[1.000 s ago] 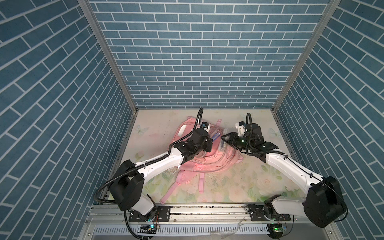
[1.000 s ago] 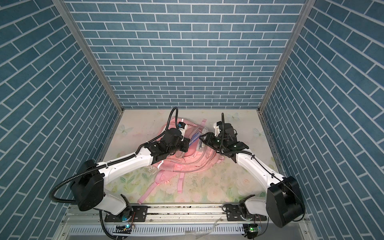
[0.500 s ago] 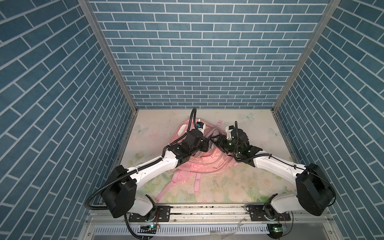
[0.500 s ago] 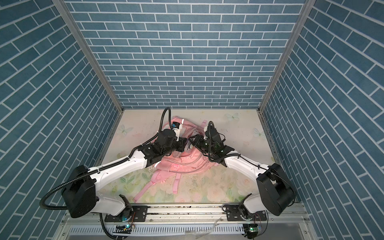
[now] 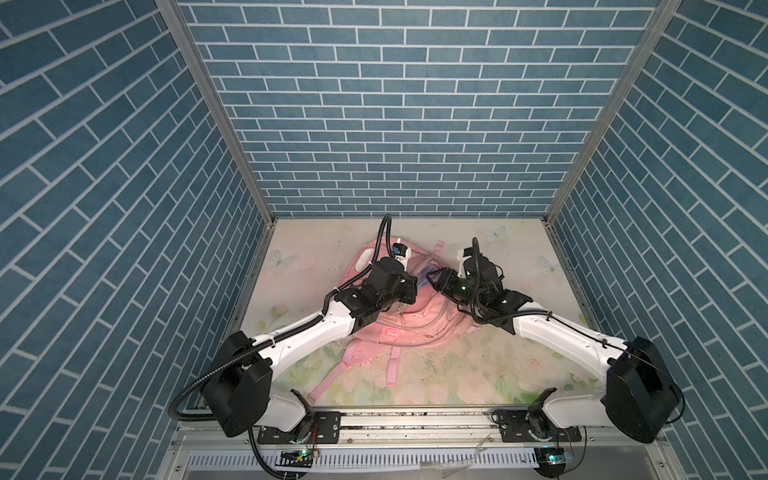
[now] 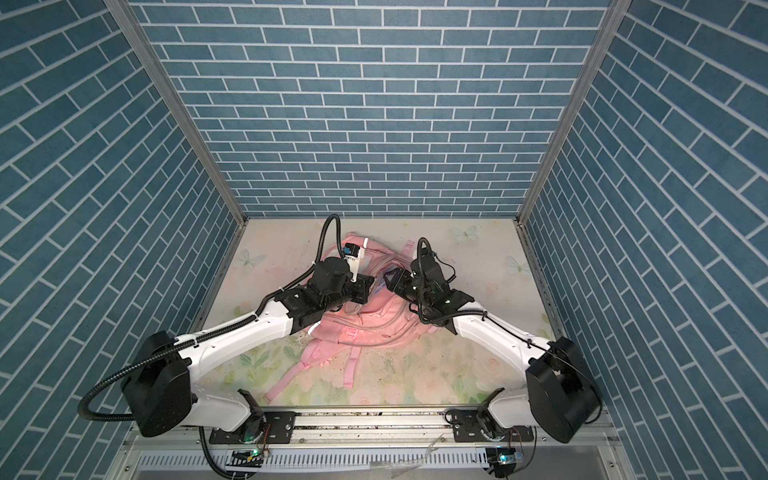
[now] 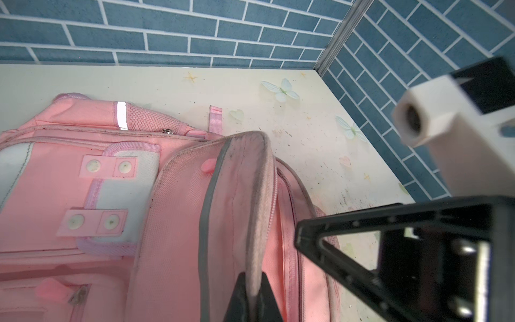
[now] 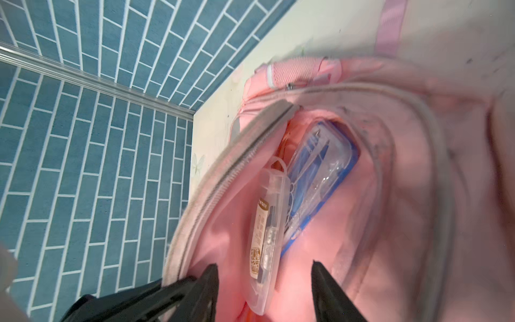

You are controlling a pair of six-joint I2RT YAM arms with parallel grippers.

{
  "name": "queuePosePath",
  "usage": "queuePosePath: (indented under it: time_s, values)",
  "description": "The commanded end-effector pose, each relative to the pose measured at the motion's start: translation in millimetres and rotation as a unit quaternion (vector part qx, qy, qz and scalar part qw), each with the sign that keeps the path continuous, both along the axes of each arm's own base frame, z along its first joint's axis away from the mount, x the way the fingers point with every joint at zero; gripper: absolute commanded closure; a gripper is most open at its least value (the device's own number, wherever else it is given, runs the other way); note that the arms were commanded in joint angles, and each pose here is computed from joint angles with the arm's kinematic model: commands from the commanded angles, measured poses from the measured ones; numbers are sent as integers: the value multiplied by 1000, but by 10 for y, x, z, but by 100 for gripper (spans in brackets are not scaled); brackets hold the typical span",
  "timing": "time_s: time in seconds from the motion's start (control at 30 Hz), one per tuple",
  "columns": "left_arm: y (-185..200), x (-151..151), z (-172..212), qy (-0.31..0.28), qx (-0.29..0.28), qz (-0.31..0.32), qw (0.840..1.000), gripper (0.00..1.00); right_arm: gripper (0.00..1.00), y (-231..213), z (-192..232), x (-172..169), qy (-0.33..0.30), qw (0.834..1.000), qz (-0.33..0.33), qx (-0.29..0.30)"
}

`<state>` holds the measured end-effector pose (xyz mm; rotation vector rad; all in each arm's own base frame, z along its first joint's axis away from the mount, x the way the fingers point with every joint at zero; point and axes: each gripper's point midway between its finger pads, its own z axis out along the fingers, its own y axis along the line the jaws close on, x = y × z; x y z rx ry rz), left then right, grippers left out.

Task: Pack the student bag
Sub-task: 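Release the clear case inside the bag and withdraw the right gripper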

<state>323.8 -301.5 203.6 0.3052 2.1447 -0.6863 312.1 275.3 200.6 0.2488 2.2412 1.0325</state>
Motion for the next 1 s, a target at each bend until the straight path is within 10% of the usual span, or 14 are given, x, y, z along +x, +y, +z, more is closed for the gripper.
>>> queuePosePath:
  time_s: [0.0, 0.4, 0.67, 0.97]
  values:
    - [-154, 7, 406, -45, -62, -10, 997, 91, 44, -313, 102, 41, -42, 995, -22, -84]
    - [-198, -208, 232, -92, 47, -60, 993, 37, 45, -680, -625, -339, 71, 990, 41, -111]
    - [397, -251, 194, -152, 163, -74, 972, 29, 49, -302, -765, -473, 96, 986, 125, -47]
    - [611, -536, -197, -215, 226, -193, 930, 30, 84, -273, -980, -398, 114, 981, 149, -49]
